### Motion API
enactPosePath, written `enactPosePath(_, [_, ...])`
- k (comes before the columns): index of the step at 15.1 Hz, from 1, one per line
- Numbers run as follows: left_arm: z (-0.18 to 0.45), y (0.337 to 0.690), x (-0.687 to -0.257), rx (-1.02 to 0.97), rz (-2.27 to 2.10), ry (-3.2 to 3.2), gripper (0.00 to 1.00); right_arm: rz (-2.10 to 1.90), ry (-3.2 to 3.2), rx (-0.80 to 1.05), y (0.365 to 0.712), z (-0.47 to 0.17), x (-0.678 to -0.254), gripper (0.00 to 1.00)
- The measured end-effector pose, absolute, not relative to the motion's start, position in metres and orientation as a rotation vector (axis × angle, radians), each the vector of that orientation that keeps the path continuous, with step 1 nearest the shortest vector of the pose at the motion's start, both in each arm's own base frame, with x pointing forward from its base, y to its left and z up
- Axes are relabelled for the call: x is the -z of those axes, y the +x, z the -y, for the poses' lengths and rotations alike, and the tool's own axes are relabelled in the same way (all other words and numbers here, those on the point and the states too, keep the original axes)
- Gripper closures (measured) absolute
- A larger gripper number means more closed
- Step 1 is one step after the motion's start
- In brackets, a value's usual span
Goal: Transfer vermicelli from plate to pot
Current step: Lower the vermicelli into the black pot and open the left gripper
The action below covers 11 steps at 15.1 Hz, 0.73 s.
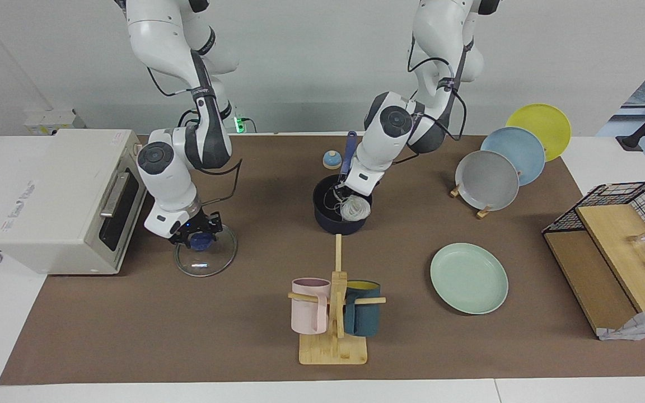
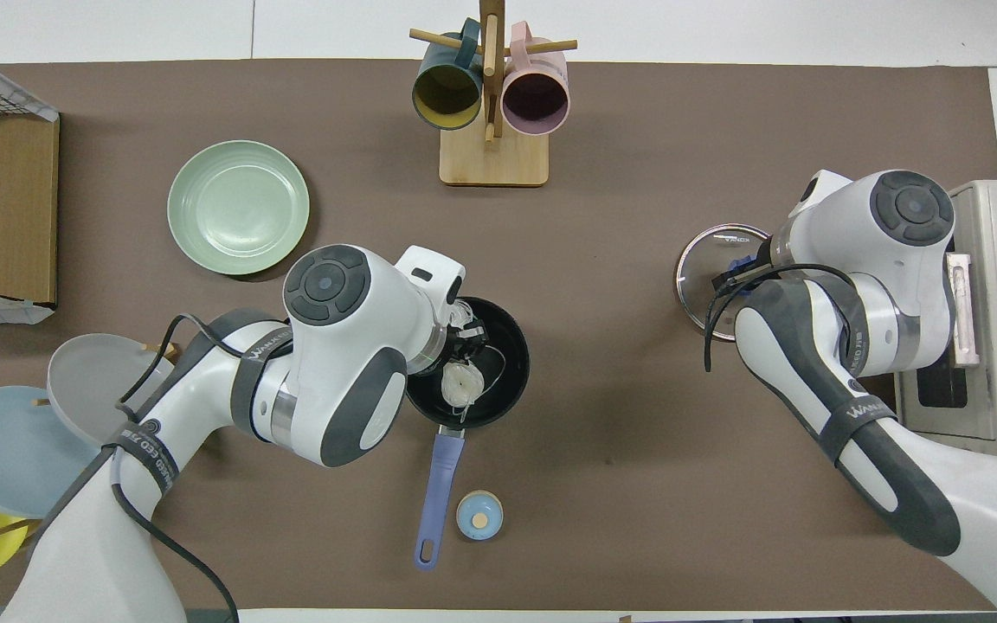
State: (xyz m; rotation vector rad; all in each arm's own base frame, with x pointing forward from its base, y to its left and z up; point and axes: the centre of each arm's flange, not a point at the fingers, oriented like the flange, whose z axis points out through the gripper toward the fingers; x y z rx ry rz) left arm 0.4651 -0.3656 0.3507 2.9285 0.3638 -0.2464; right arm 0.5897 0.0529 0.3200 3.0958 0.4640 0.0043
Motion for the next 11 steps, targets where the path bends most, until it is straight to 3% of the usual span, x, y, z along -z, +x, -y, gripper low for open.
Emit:
enactPosePath(2, [0.370,0.460,-0.340,0.252,-0.353,2.936,0.75,-0.464,3.096,-0.005,0.590,-0.053,-0.320,0.33])
enactPosePath(5, [0.369,0.460,-0.352,0.238,-0.301,2.950,0.47,-0.467,3.095,-0.010,0.591,-0.054,-0.322,0.33])
enactPosePath(9, [0.342,0.478,-0.455,0.292,-0.240,2.962,0.02,-0.483,3.093,0.008,0.599,-0.061,-0.340,0.33])
enactPosePath(11, [0.300,0.503,-0.512,0.229,-0.177,2.975,0.00,-0.502,3.090,0.025,0.604,-0.070,-0.353,0.33])
